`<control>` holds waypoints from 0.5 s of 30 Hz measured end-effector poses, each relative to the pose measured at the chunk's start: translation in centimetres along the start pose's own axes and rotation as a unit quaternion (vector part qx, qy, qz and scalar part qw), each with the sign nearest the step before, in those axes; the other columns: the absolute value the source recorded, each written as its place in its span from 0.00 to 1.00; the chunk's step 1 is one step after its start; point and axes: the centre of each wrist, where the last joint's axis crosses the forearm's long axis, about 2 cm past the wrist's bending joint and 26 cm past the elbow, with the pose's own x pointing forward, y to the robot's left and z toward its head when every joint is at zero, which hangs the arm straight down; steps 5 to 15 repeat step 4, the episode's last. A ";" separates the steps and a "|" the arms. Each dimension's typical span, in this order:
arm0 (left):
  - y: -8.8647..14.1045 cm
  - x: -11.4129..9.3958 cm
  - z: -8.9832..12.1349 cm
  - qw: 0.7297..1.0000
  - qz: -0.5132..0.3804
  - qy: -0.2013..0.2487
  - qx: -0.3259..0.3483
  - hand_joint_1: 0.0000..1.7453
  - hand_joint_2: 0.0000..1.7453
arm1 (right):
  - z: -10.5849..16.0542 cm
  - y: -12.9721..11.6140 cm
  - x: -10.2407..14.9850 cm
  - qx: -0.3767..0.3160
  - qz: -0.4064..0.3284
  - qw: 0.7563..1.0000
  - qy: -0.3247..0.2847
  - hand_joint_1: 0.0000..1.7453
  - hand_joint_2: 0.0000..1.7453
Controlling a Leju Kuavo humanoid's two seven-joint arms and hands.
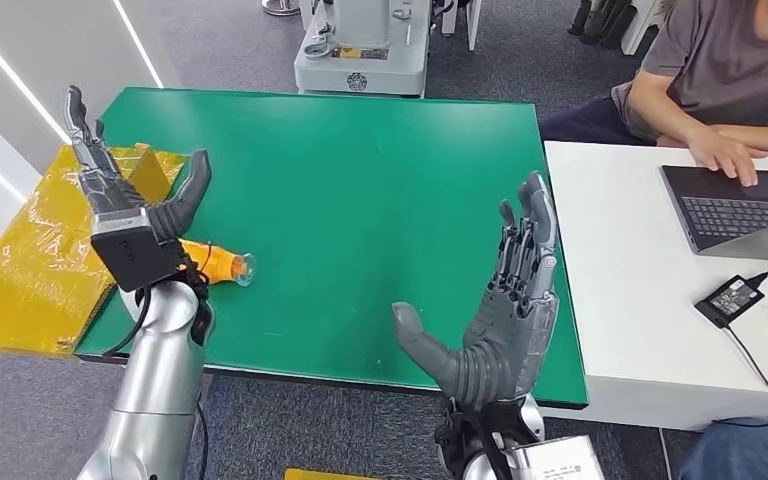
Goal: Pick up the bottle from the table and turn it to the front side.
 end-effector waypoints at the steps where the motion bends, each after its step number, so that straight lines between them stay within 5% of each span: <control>1: -0.7 0.7 0.2 1.000 0.031 -0.001 -0.003 0.00 1.00 | 0.0 0.0 0.0 0.000 0.000 1.000 0.001 0.00 1.00; 4: -2.2 2.2 0.9 0.996 0.091 -0.007 -0.015 0.00 1.00 | 0.0 0.0 -0.1 0.001 0.000 1.000 0.001 0.00 1.00; 15: -2.2 2.2 0.9 0.996 0.091 -0.007 -0.015 0.00 1.00 | 0.0 0.0 -0.1 0.001 0.000 1.000 0.001 0.00 1.00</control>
